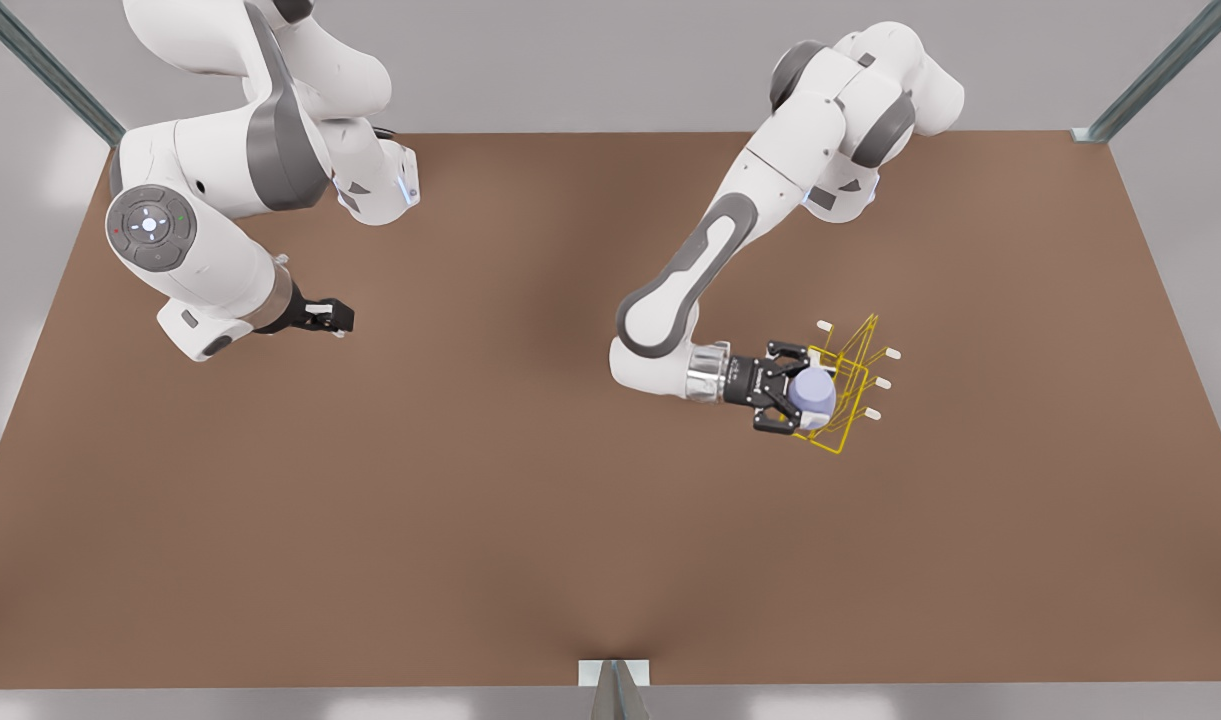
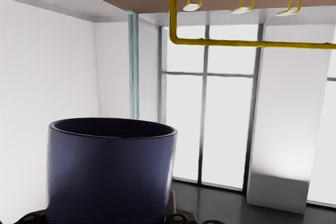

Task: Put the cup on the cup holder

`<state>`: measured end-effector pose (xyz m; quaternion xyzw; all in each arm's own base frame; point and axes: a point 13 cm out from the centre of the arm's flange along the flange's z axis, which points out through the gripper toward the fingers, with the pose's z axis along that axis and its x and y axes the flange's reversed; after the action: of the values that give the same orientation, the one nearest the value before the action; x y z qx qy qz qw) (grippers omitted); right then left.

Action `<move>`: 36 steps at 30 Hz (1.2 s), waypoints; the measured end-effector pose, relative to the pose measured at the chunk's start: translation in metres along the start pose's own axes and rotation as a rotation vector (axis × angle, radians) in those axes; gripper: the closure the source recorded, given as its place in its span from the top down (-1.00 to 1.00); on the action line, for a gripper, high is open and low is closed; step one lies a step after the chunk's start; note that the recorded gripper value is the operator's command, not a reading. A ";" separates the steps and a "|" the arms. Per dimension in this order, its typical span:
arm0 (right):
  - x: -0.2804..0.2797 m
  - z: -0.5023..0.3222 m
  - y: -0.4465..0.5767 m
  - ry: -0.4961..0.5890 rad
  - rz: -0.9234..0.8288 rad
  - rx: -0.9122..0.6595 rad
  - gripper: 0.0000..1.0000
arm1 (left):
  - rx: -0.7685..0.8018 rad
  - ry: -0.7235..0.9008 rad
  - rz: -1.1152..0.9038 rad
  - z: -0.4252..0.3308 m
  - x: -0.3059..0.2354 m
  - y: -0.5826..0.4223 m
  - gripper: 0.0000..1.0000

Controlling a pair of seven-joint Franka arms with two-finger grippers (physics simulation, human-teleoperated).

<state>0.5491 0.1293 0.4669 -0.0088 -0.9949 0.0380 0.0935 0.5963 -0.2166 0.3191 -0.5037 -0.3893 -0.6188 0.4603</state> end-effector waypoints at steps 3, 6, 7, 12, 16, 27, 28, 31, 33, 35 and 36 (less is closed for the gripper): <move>0.000 0.000 0.000 0.001 0.000 0.000 1.00 | -0.001 -0.010 -0.002 0.006 -0.008 0.004 0.63; 0.000 0.000 -0.001 0.001 0.002 0.000 1.00 | -0.006 -0.019 -0.008 0.009 -0.013 0.007 0.63; 0.000 0.000 -0.001 0.001 0.003 0.000 1.00 | -0.009 -0.022 -0.010 0.009 -0.015 0.007 0.63; 0.000 0.000 -0.001 0.001 0.003 0.000 1.00 | -0.020 -0.034 -0.014 0.003 -0.023 0.005 0.63; 0.000 0.000 -0.002 0.001 0.004 0.001 1.00 | -0.011 -0.034 0.006 0.003 -0.035 -0.006 0.63; 0.000 0.000 -0.001 0.000 0.004 0.001 1.00 | 0.038 -0.052 0.029 0.001 -0.056 -0.033 0.63; 0.000 0.000 -0.001 0.000 0.003 0.002 1.00 | 0.040 -0.052 0.028 0.001 -0.058 -0.035 0.63; 0.000 0.000 -0.001 0.000 0.003 0.002 1.00 | 0.051 -0.058 0.026 0.001 -0.065 -0.041 0.63; 0.000 0.000 0.000 0.000 0.002 0.002 1.00 | 0.058 -0.065 0.026 0.000 -0.071 -0.047 0.63; 0.000 0.000 0.000 0.000 0.002 0.001 1.00 | 0.060 -0.073 0.019 -0.005 -0.075 -0.051 0.63; 0.000 0.000 0.000 0.000 0.002 0.001 1.00 | 0.064 -0.078 0.015 -0.007 -0.076 -0.053 0.63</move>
<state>0.5492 0.1293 0.4669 -0.0097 -0.9948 0.0387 0.0932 0.5489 -0.1948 0.2422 -0.5154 -0.4228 -0.5824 0.4652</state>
